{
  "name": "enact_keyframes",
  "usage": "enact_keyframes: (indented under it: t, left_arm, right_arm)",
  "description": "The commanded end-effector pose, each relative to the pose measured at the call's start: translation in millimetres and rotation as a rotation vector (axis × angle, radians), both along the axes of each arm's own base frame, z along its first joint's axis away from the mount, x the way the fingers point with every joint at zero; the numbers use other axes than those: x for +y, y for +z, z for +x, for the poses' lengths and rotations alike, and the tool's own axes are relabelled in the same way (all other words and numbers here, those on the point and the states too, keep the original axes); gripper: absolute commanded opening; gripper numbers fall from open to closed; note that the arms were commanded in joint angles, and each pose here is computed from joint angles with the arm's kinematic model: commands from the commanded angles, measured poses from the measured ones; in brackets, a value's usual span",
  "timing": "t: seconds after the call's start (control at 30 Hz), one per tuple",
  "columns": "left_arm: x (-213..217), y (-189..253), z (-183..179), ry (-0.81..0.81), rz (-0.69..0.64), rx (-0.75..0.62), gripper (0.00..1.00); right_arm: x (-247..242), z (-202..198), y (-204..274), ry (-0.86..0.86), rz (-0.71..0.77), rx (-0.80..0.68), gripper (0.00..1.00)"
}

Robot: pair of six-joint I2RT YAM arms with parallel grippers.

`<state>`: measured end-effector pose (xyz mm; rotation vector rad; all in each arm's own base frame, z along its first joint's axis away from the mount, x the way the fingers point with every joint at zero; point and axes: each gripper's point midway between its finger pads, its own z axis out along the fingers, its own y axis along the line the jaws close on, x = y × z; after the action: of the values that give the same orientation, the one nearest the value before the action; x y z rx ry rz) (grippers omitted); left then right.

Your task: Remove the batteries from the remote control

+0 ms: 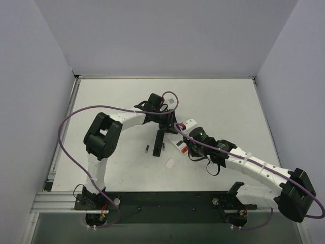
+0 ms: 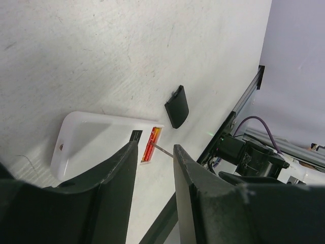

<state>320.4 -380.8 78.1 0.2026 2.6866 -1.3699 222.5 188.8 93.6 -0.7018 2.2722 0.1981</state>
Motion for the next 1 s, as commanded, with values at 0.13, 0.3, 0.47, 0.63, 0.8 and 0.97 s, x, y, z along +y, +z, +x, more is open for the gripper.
enact_keyframes:
  t: [0.13, 0.3, 0.47, 0.63, 0.8, 0.97]
  left_arm:
    - [2, -14, -6, 0.001, -0.026, 0.017, 0.44]
    - [7, -29, -11, 0.003, 0.011, 0.035, 0.44]
    - [12, -44, -18, -0.002, 0.041, 0.056, 0.44]
    - [16, -52, -23, -0.002, 0.054, 0.071, 0.44]
    - [17, -54, -23, -0.003, 0.058, 0.071, 0.44]
    - [17, -57, -23, -0.003, 0.061, 0.075, 0.44]
  right_arm:
    - [5, -21, -22, 0.022, -0.001, 0.076, 0.00]
    - [7, -21, -21, 0.010, 0.001, 0.054, 0.00]
    - [6, -26, -31, -0.017, 0.015, 0.072, 0.00]
    - [4, -35, -37, -0.042, 0.030, 0.054, 0.00]
    - [-1, -40, -41, -0.061, 0.042, 0.037, 0.00]
    - [1, -45, -41, -0.049, 0.032, 0.014, 0.00]
